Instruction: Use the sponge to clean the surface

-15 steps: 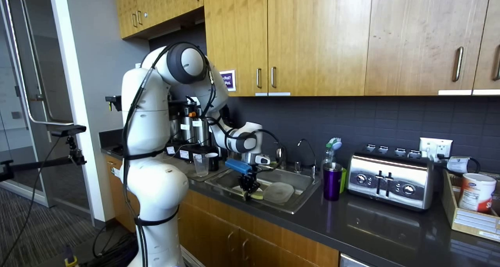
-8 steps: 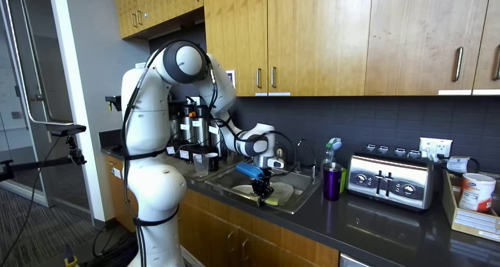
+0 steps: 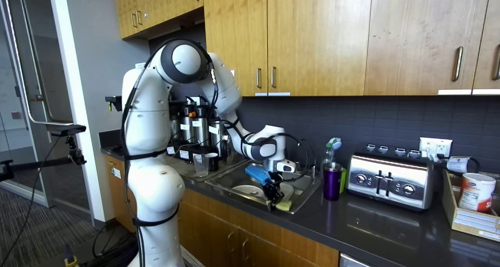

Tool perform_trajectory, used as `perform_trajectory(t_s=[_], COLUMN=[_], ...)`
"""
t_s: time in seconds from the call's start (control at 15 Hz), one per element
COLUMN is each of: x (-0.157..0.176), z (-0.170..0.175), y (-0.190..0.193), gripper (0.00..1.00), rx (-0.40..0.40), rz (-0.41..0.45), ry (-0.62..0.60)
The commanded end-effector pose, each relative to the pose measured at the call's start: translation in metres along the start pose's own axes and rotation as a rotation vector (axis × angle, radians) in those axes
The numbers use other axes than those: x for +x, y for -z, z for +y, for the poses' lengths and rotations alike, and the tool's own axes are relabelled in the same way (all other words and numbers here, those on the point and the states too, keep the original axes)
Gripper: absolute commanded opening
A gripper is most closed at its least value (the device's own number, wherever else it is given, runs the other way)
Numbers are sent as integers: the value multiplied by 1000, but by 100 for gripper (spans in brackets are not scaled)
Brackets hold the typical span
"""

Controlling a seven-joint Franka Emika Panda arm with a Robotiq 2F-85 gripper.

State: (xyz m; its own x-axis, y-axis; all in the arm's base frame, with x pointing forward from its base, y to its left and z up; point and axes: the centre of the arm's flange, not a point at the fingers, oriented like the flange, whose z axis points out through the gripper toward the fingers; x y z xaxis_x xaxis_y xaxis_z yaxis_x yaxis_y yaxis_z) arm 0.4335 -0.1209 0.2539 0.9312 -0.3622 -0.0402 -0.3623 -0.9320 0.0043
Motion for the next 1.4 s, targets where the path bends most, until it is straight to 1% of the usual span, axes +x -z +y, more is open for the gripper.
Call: perform_trajectory(t_s=[0.0, 0.33, 0.67, 0.93, 1.33], x=[3, 9, 14, 21, 26], z=[19, 29, 32, 41, 54], y=[-30, -31, -35, -36, -37], gripper=[3, 3, 3, 3, 3], rx=[0, 37, 103, 147, 180], rz=[-5, 1, -3, 5, 15], ry=[-96, -229, -379, -512, -674])
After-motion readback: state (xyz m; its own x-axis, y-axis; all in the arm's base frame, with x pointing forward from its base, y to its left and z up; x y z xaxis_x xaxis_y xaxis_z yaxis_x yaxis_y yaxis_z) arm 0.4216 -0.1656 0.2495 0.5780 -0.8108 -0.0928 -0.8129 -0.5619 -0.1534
